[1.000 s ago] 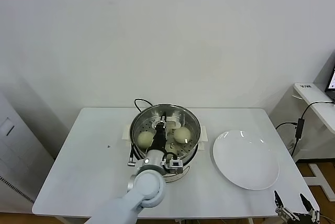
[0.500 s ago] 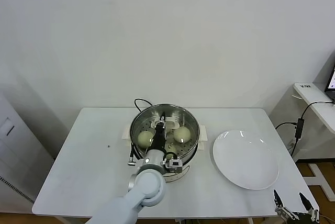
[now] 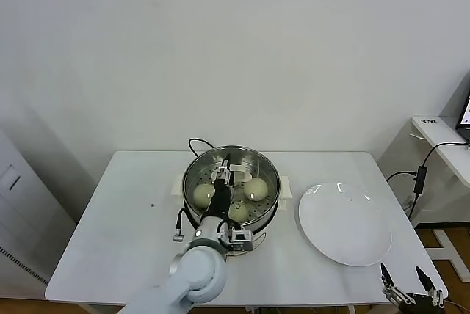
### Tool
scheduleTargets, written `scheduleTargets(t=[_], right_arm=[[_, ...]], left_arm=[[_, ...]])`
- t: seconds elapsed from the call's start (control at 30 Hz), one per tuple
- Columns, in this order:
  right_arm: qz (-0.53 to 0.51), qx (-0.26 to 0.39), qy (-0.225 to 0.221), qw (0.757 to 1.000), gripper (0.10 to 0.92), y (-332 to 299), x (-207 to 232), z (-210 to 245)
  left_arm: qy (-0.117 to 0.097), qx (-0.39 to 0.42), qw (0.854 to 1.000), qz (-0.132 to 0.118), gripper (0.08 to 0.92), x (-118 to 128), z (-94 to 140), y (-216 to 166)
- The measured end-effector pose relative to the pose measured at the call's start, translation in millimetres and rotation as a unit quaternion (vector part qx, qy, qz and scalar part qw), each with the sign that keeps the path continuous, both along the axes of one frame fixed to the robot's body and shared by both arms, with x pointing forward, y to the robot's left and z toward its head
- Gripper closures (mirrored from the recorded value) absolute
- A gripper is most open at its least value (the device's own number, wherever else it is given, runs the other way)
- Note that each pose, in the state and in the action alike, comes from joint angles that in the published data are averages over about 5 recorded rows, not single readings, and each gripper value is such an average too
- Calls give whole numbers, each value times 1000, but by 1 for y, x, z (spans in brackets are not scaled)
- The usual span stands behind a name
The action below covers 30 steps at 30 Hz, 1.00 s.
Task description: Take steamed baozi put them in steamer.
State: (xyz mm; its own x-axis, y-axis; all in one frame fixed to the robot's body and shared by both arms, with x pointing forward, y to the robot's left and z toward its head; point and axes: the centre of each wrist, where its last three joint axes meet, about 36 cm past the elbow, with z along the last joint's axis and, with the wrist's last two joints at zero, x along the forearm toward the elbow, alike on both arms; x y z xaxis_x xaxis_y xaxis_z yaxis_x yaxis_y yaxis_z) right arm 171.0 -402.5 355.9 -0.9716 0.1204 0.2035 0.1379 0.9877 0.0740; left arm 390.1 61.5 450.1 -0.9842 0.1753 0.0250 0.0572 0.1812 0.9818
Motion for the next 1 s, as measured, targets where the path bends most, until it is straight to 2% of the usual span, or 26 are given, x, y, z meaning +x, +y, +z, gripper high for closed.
scheduleTargets(t=[0.2, 0.3, 0.5, 0.77, 0.87, 1.0], right_arm=[[5, 5, -3, 1000, 200, 2, 6, -3], [9, 10, -10, 1000, 200, 5, 12, -2], [18, 17, -34, 999, 200, 12, 36, 6], [32, 12, -71, 997, 200, 24, 89, 31], [36, 12, -80, 996, 200, 29, 106, 37], [43, 14, -86, 995, 200, 38, 124, 40]], left_arm=[[9, -40, 999, -6, 241, -16, 16, 18], [15, -59, 998, -5, 189, -25, 22, 29], [29, -114, 993, 12, 177, -38, 33, 49], [40, -216, 973, 77, 177, -31, 38, 93], [38, -264, 960, 80, 177, -26, 36, 114], [21, -331, 941, 63, 177, -21, 26, 145]])
